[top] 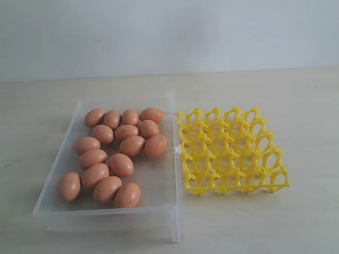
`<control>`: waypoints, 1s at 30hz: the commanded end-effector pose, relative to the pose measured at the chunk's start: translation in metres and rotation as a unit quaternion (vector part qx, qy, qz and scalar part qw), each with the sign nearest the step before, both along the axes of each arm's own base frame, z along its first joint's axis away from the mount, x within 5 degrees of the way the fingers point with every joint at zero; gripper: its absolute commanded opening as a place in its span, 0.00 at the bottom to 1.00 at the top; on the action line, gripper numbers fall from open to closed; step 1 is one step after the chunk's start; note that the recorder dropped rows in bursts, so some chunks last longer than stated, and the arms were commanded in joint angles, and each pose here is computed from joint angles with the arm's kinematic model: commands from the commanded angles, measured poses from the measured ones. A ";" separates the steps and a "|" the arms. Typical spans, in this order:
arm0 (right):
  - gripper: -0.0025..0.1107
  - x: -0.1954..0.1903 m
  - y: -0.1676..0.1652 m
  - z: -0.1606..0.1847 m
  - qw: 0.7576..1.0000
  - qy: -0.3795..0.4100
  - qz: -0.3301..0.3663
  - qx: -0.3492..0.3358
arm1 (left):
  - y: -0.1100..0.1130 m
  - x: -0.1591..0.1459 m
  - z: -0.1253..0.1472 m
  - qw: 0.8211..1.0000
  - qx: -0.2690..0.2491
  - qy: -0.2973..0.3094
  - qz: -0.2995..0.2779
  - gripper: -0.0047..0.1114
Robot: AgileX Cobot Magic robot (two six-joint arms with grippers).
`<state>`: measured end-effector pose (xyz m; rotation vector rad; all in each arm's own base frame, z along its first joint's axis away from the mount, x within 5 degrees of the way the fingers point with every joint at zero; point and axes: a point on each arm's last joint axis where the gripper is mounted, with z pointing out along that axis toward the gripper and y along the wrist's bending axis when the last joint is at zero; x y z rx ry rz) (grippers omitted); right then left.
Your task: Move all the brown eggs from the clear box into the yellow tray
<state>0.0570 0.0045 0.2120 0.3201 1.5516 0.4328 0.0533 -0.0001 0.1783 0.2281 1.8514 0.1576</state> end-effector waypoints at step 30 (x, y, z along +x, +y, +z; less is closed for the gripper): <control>0.33 0.270 0.291 0.059 0.725 0.349 0.449 -0.388 | 0.000 0.000 0.002 1.000 -0.003 -0.009 0.000 0.04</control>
